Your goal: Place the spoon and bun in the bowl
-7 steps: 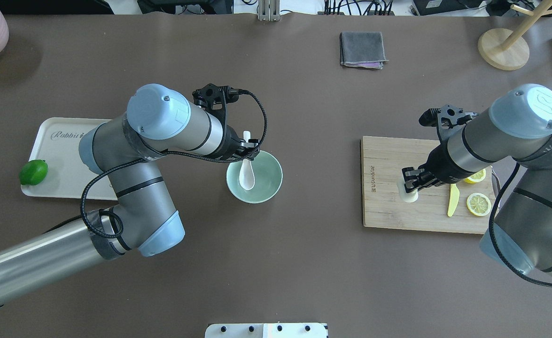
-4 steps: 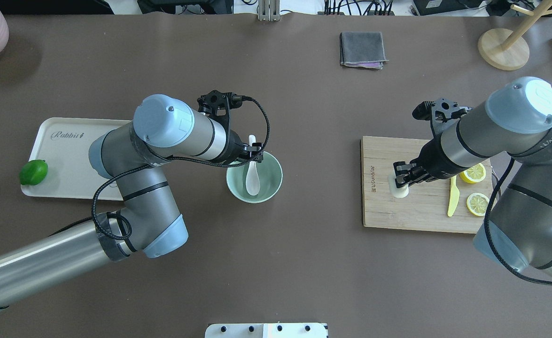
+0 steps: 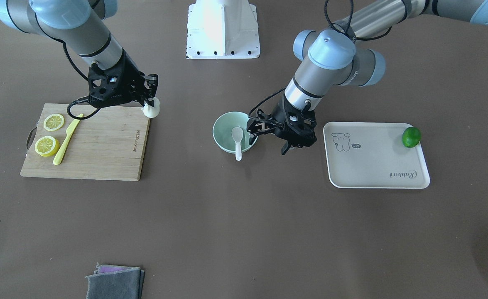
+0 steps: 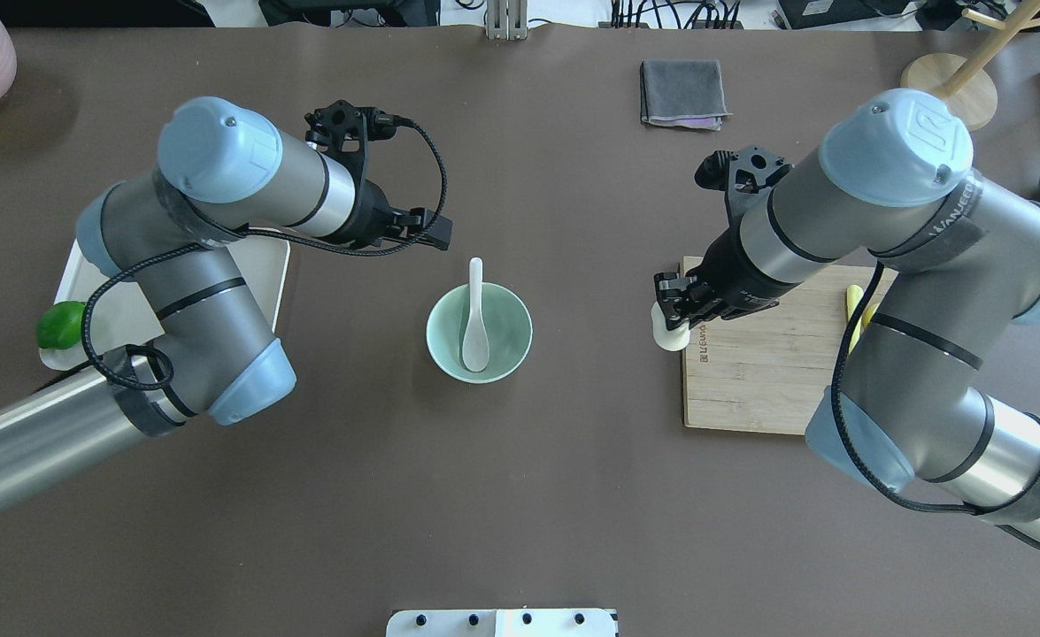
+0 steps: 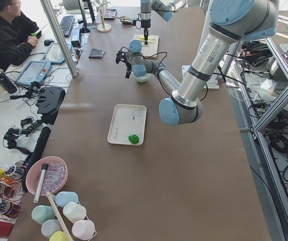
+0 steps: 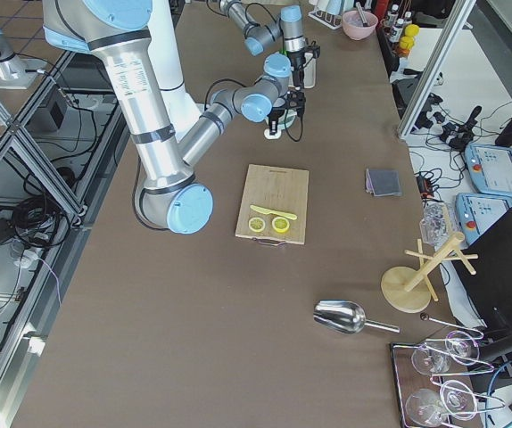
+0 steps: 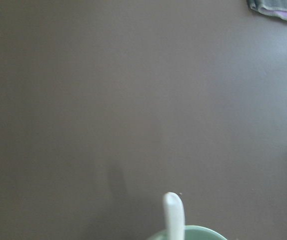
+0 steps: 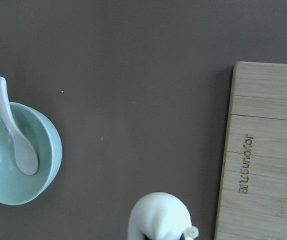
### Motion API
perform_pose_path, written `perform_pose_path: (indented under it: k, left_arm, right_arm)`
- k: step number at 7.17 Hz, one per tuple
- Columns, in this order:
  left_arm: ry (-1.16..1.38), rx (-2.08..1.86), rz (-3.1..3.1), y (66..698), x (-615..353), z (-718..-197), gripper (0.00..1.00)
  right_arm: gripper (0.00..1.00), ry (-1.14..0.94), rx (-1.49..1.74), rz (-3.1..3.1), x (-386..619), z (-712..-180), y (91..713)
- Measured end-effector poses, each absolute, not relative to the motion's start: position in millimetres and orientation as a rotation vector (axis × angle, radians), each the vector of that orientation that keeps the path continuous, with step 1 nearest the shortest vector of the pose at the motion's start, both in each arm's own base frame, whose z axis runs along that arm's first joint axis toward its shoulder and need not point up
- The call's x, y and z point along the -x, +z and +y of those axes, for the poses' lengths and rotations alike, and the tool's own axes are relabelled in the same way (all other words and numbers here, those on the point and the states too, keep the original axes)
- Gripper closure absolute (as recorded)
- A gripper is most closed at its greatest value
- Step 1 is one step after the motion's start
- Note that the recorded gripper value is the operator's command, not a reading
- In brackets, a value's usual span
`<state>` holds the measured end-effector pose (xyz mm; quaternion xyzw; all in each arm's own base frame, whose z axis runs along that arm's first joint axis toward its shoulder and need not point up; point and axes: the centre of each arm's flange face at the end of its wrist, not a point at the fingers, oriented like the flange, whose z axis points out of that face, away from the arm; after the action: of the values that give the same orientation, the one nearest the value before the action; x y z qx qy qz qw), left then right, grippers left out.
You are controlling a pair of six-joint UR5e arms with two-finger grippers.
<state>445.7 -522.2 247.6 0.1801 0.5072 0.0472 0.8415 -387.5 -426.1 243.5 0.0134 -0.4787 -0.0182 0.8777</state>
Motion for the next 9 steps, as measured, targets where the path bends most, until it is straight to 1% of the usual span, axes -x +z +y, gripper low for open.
perform_pose_path:
  k: [1, 4, 6, 9]
  left_arm:
    - [0.162, -0.429, 0.991, 278.0, -400.0, -536.5, 0.02]
    - [0.136, -0.452, 0.869, 364.0, -300.0, -550.4, 0.02]
    - [0.138, -0.467, 0.794, 412.3, -241.0, -554.4, 0.02]
    - [0.094, -0.453, 0.724, 460.9, -179.9, -552.0, 0.02]
  right_arm:
    - [1.0, -0.045, -0.049, -1.008, 401.7, -424.9, 225.3]
    - [1.0, -0.024, -0.089, -1.012, 462.7, -436.6, 177.2]
    - [1.0, -0.006, -0.112, -1.009, 494.4, -442.7, 164.4]
    - [1.0, 0.019, -0.144, -1.02, 530.4, -440.0, 152.4]
